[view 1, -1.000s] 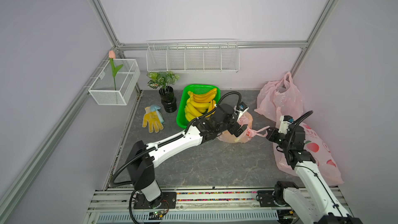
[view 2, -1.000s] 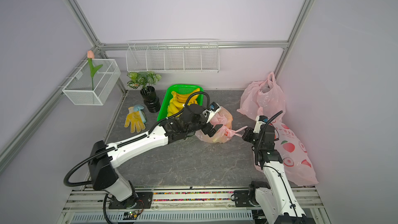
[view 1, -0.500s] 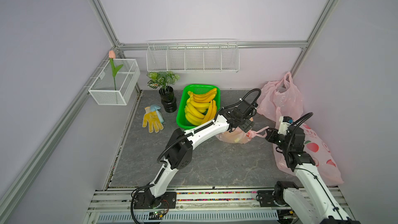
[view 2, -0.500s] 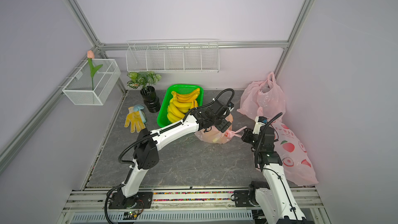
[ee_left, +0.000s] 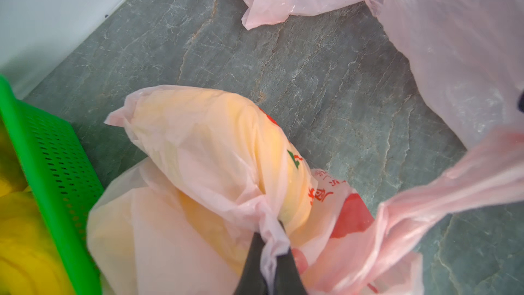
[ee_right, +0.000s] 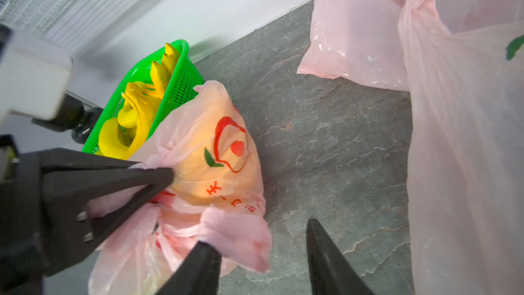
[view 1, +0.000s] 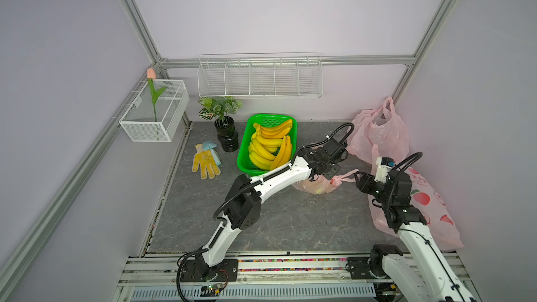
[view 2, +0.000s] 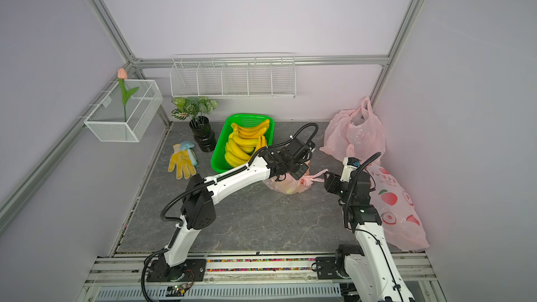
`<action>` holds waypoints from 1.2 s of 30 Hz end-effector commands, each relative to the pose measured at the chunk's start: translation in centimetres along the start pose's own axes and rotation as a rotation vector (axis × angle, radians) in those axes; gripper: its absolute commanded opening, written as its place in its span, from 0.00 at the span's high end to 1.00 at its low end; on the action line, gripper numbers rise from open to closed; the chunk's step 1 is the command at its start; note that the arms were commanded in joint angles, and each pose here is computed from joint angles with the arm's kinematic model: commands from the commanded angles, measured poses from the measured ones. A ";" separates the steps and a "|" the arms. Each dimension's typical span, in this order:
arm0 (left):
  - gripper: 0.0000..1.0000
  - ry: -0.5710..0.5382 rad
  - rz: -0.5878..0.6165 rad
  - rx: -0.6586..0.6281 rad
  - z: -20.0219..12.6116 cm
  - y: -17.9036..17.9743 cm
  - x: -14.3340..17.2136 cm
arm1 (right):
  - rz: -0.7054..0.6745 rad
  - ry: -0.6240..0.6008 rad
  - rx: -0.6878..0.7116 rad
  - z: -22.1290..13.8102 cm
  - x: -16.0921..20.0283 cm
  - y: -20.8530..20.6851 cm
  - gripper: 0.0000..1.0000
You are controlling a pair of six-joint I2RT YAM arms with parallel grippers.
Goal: Place the banana into a plastic bag & tie a knot
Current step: Pick up the plastic bag at the center of the board, then place the plastic bag at the center of the board.
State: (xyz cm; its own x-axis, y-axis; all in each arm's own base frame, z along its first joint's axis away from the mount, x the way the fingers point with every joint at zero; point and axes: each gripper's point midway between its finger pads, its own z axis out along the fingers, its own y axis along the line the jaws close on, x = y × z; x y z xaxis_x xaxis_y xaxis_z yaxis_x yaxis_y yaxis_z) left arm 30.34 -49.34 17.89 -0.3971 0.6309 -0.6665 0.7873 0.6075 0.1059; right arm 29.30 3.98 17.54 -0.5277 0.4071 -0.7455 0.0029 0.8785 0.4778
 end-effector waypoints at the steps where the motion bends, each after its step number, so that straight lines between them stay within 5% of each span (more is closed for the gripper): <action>1: 1.00 -0.182 -0.024 0.004 -6.4 -1.1 -4.7 | -0.004 0.006 -0.033 -1.5 -0.9 1.5 0.34; 4: 1.00 -0.243 -0.051 -0.021 -10.0 -0.6 -5.8 | -0.013 -0.012 -0.039 -3.0 -1.7 2.4 0.26; 6: 1.00 -0.268 -0.082 -0.040 -11.9 0.2 -5.8 | -0.033 -0.036 -0.042 -4.2 -2.7 3.0 0.08; 11: 1.00 -0.317 -0.171 -0.160 -16.4 3.7 -4.0 | -0.095 -0.080 -0.103 -7.2 -4.6 5.6 0.11; 16: 1.00 -0.351 -0.256 -0.332 -21.1 8.0 -1.2 | -0.165 -0.089 -0.434 -10.1 -4.9 12.0 0.11; 19: 1.00 -0.366 -0.284 -0.412 -24.5 10.3 0.6 | -0.181 -0.120 -0.490 -11.1 -4.9 12.9 0.11; 28: 1.00 -0.274 -0.656 -0.725 -30.7 24.8 13.3 | -0.092 -0.123 -0.281 -8.6 -4.2 8.7 0.11; 36: 1.00 -0.198 -1.034 -0.919 -29.1 35.4 24.0 | -0.043 -0.066 -0.251 -7.1 -2.7 7.4 0.11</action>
State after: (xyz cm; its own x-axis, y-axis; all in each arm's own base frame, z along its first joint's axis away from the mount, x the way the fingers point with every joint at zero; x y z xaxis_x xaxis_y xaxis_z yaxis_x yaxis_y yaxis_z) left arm 33.11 0.48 28.99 -0.4964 -0.2017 -0.8443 -0.3823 0.9240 0.0041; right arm 24.48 7.46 27.23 -0.4454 0.3749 -0.8131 -0.2462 0.8218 0.5138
